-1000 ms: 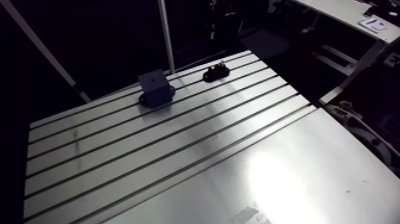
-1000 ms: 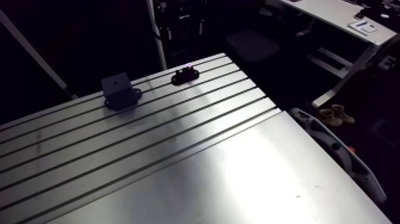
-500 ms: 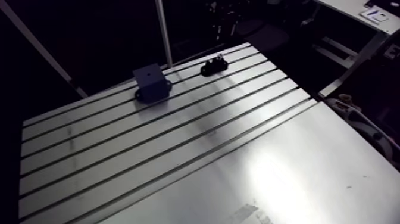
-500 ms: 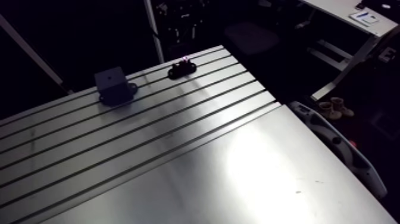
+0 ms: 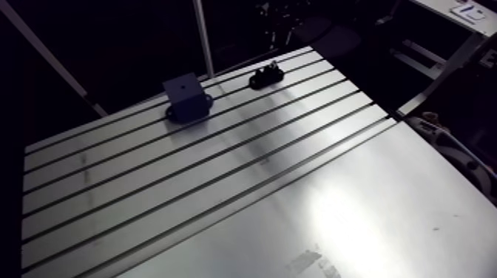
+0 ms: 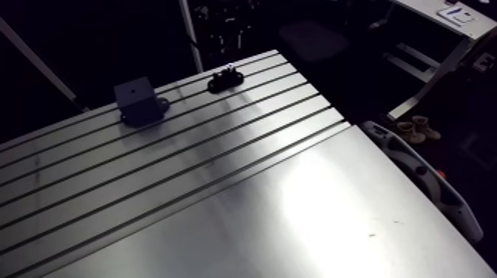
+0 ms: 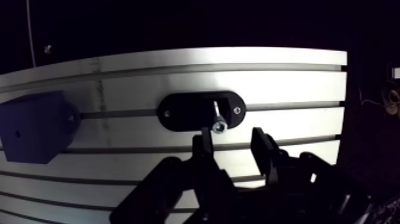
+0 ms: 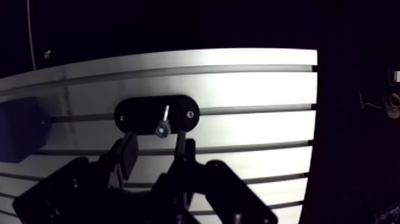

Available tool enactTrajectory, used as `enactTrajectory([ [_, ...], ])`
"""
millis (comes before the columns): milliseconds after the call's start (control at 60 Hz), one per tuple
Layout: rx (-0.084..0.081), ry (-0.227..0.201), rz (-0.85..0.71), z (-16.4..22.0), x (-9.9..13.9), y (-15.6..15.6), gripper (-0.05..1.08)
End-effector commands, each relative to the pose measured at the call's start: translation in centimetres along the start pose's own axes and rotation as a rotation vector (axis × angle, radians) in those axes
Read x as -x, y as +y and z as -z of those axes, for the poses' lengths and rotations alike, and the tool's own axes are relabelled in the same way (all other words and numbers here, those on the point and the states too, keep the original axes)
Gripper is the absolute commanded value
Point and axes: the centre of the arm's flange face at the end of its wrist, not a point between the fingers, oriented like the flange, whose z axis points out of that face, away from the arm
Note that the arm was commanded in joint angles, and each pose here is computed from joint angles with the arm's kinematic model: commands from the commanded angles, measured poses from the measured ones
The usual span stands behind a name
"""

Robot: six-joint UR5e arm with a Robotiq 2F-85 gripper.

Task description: Pick up the M10 bolt and insert it into the hole until fully seated.

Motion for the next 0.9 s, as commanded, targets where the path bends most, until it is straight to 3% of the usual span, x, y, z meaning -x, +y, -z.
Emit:
enactTrajectory([
  [17, -0.004, -0.008, 0.001, -0.7, 0.0, 0.0, 0.53],
  [267, -0.011, -0.025, -0.004, -1.8, 0.2, -0.2, 0.53],
  [467, 0.005, -0.007, -0.02, -1.9, 0.0, 0.0, 0.53],
  [900, 0.0, -0.018, -0.022, -2.7, 0.2, 0.0, 0.53],
])
